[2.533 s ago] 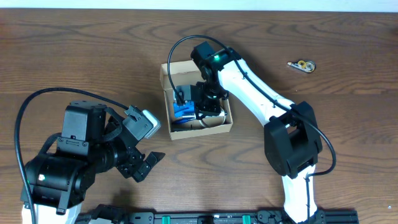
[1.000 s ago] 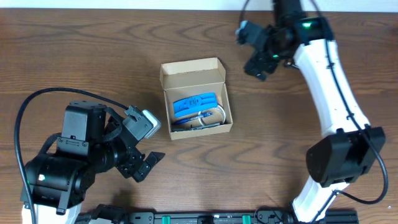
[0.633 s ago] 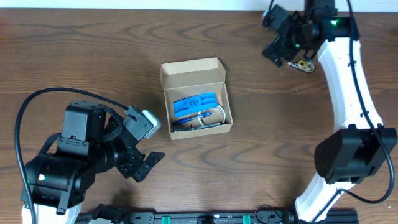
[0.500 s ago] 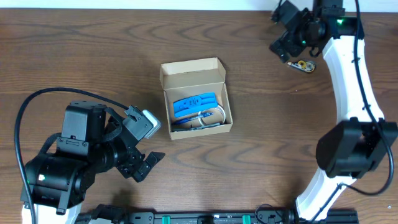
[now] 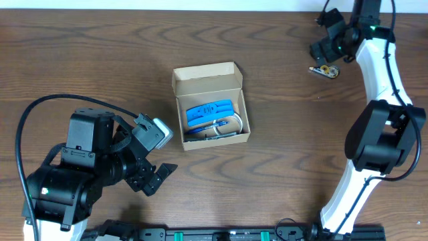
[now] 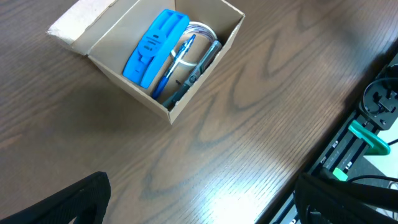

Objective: Pack container
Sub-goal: 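Release the marker and move the right gripper to the correction tape, then lower the right gripper onto the yellow correction tape and grasp it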

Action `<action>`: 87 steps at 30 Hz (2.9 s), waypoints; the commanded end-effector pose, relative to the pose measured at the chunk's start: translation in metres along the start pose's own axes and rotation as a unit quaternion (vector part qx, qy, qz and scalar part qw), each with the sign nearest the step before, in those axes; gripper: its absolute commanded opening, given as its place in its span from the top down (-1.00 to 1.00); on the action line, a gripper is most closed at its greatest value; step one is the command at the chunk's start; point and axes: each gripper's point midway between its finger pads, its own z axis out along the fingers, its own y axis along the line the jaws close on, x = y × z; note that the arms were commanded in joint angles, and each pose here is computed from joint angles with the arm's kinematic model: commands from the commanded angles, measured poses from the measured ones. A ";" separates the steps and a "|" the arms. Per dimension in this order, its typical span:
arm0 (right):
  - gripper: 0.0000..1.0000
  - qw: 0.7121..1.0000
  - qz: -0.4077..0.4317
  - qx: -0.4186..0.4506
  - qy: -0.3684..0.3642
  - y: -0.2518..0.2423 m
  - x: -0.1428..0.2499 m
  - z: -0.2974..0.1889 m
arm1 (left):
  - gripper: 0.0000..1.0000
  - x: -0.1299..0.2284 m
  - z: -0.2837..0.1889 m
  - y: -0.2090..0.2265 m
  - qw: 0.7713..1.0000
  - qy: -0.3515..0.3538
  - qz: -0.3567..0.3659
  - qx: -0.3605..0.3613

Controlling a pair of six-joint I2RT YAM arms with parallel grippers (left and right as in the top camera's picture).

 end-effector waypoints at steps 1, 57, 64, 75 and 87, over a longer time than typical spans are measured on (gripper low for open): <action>-0.98 0.999 0.049 0.004 0.011 -0.014 0.008 0.015 | -0.90 -0.008 -0.007 -0.001 1.000 -0.014 0.012 -0.001; -0.46 0.989 0.003 -0.044 0.142 -0.002 0.088 0.071 | -0.91 -0.007 -0.007 -0.001 1.000 -0.014 0.012 0.000; -0.28 0.989 0.020 -0.042 0.143 -0.002 0.087 0.071 | -0.90 -0.008 -0.007 -0.001 1.000 -0.014 0.012 -0.001; 0.05 0.988 0.033 -0.041 0.143 -0.002 0.087 0.071 | -0.90 -0.007 -0.007 -0.001 1.000 -0.014 0.012 0.000; 0.29 0.988 0.031 -0.043 0.144 0.001 0.086 0.071 | -0.90 -0.008 -0.007 -0.001 1.000 -0.014 0.012 -0.001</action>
